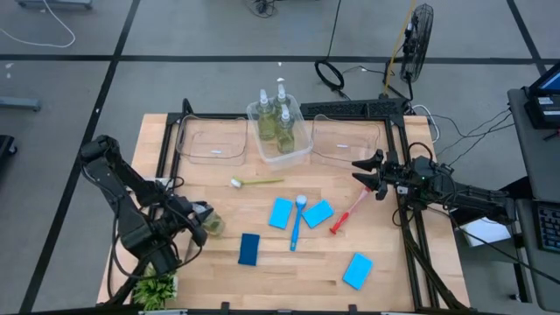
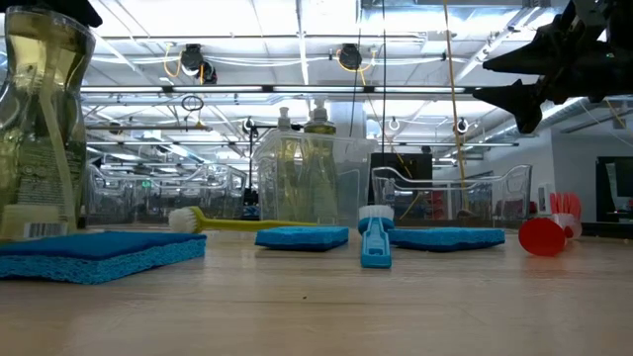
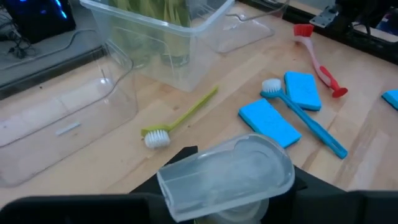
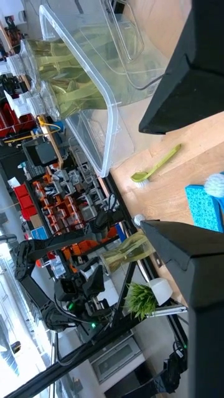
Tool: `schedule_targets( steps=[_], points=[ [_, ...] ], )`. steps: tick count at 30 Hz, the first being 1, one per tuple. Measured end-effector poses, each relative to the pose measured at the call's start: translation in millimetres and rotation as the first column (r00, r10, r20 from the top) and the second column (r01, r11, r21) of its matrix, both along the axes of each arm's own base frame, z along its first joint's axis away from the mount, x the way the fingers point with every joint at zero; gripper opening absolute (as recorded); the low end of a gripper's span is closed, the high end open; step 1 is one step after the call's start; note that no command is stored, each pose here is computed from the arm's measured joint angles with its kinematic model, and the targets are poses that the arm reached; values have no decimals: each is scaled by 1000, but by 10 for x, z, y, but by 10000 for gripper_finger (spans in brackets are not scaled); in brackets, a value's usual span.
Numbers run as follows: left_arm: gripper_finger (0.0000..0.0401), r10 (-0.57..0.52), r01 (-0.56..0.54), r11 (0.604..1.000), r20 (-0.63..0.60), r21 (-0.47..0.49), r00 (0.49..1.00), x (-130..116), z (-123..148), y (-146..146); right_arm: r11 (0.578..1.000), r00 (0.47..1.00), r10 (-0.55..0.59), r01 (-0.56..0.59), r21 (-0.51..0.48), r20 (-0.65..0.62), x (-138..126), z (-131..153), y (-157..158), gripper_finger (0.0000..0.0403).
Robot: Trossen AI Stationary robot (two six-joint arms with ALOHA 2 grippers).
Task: Pick & Place Kitchen Sink Supplies
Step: Put the yellow dish soap into the white bin
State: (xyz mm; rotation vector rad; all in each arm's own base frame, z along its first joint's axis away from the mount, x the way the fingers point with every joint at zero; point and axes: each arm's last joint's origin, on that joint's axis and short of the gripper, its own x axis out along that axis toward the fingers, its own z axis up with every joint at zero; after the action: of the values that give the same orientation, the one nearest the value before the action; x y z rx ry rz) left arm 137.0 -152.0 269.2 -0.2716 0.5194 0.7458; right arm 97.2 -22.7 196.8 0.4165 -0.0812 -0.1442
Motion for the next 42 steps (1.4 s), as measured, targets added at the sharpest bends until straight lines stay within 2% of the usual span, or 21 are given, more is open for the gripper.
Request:
schedule_targets(
  steps=[17,25,30,34,42],
  points=[
    [120,24,-24,1000,43,13,999,43,21,50,1000,1000,0,0,0,0,0,0,0,226],
    [120,42,-50,998,184,37,982,62,160,193,1000,1000,0,0,0,0,0,0,0,226],
    [120,62,-75,996,251,42,966,90,353,309,1000,1000,0,0,0,0,0,0,0,226],
    [119,71,-90,994,252,66,965,140,538,400,1000,1000,0,0,0,1,0,1,0,226],
    [118,95,-134,982,274,130,957,373,1013,576,1000,1000,-1,1,0,0,0,0,0,226]
  ],
)
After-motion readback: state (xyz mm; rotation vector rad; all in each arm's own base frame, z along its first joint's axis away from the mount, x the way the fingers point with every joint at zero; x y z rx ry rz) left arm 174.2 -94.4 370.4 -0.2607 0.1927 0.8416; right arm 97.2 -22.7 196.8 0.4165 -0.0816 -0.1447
